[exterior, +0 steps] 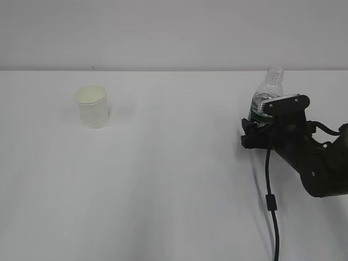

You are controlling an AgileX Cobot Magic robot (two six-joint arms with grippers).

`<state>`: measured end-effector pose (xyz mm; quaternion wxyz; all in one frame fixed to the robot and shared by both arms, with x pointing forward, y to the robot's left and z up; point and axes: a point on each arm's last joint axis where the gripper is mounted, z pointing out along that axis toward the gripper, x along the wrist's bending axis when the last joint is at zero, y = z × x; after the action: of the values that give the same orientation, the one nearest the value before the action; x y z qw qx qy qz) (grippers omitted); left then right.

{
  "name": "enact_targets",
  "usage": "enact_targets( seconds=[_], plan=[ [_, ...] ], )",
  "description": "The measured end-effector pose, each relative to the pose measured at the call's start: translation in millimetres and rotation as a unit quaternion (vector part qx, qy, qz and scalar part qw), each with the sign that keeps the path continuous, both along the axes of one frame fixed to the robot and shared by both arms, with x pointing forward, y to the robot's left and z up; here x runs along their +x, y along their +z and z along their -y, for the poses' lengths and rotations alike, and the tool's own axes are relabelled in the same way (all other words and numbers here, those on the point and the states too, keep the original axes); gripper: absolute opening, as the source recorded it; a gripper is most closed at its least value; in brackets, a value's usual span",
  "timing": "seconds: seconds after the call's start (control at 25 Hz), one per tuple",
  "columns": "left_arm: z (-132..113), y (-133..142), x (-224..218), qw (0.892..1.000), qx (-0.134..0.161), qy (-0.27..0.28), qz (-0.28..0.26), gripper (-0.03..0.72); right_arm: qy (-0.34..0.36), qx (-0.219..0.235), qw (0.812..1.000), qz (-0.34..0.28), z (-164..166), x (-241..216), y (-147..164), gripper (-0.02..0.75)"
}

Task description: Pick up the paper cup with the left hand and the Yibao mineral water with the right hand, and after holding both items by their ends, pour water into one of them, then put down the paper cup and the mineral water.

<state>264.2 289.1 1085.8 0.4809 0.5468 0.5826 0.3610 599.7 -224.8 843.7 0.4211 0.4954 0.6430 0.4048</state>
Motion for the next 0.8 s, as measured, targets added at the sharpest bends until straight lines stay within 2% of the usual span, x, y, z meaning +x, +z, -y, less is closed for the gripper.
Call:
enact_targets(
  seconds=[0.8],
  plan=[
    [0,0,0,1.0,-0.001,-0.001,-0.003,0.583,-0.01,0.002,1.0,0.024,-2,17,4,0.677]
  ],
)
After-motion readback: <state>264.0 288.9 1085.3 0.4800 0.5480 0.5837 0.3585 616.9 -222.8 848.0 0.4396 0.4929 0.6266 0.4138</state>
